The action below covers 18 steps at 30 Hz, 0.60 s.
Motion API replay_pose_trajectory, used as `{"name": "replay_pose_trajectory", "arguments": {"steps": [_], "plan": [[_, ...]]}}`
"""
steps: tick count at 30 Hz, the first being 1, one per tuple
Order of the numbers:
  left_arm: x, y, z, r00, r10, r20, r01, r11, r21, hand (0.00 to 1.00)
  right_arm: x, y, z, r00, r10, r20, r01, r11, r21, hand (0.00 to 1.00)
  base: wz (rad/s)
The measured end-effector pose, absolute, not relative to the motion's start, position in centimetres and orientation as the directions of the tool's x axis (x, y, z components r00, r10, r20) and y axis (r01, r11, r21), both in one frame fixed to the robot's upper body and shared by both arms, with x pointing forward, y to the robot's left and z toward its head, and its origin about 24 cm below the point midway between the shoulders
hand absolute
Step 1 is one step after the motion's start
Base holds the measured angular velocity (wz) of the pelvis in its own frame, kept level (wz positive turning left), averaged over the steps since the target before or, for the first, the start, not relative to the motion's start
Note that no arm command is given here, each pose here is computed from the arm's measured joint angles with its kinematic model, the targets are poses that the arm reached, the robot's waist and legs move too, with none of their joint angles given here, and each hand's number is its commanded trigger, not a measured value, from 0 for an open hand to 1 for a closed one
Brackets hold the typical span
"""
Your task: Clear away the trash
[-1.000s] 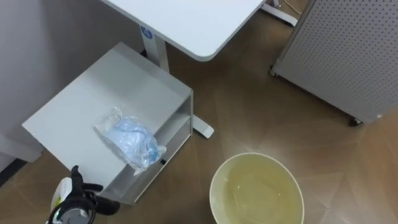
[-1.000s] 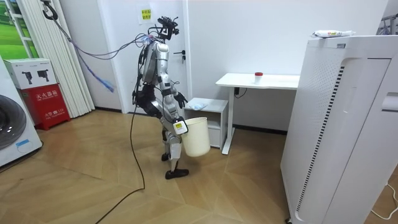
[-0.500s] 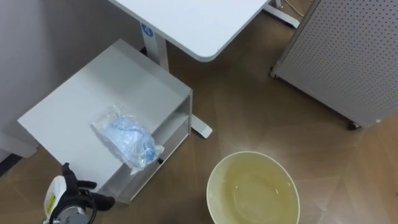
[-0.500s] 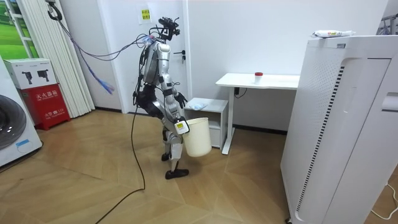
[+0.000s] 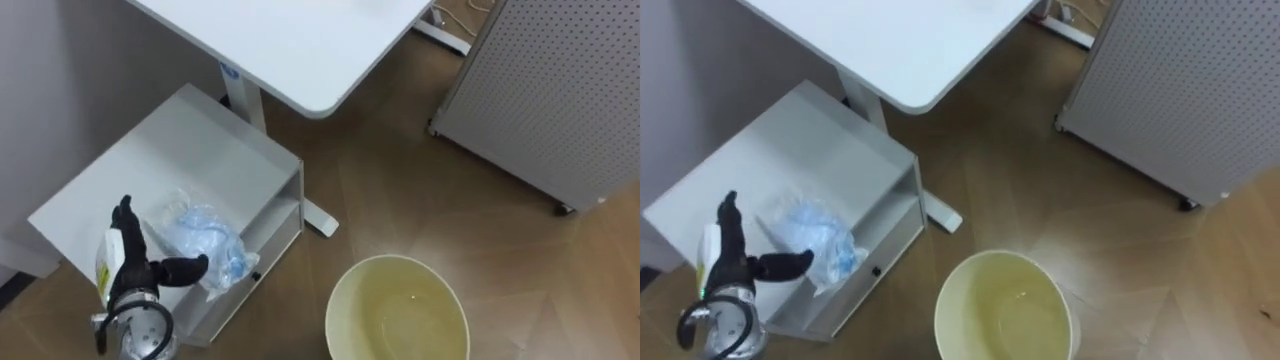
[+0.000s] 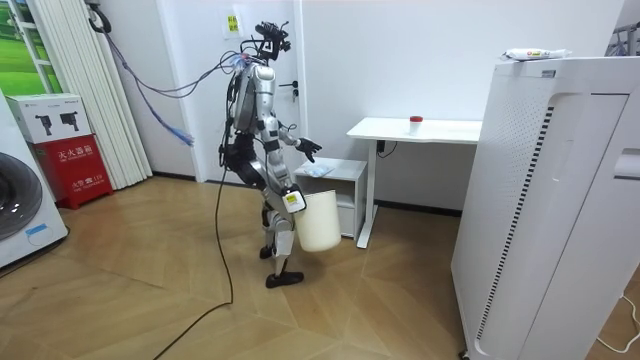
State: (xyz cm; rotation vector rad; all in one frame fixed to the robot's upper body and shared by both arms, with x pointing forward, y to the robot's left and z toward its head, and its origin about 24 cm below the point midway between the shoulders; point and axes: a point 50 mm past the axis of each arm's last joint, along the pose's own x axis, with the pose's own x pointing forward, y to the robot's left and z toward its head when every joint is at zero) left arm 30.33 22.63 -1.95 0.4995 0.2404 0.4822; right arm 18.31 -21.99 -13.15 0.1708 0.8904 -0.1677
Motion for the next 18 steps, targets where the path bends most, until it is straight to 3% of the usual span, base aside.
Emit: {"name": "replay_pose_trajectory", "arguments": {"steps": [18], "plan": [[30.1, 21.3, -2.7, 0.884, 0.449, -0.132, -0.322, 0.788, 0.525, 0.0, 17.0, -22.5, -13.8, 0.563, -0.088, -0.822, 0.192, 0.981, 0.026, 1.0, -0.01]]}}
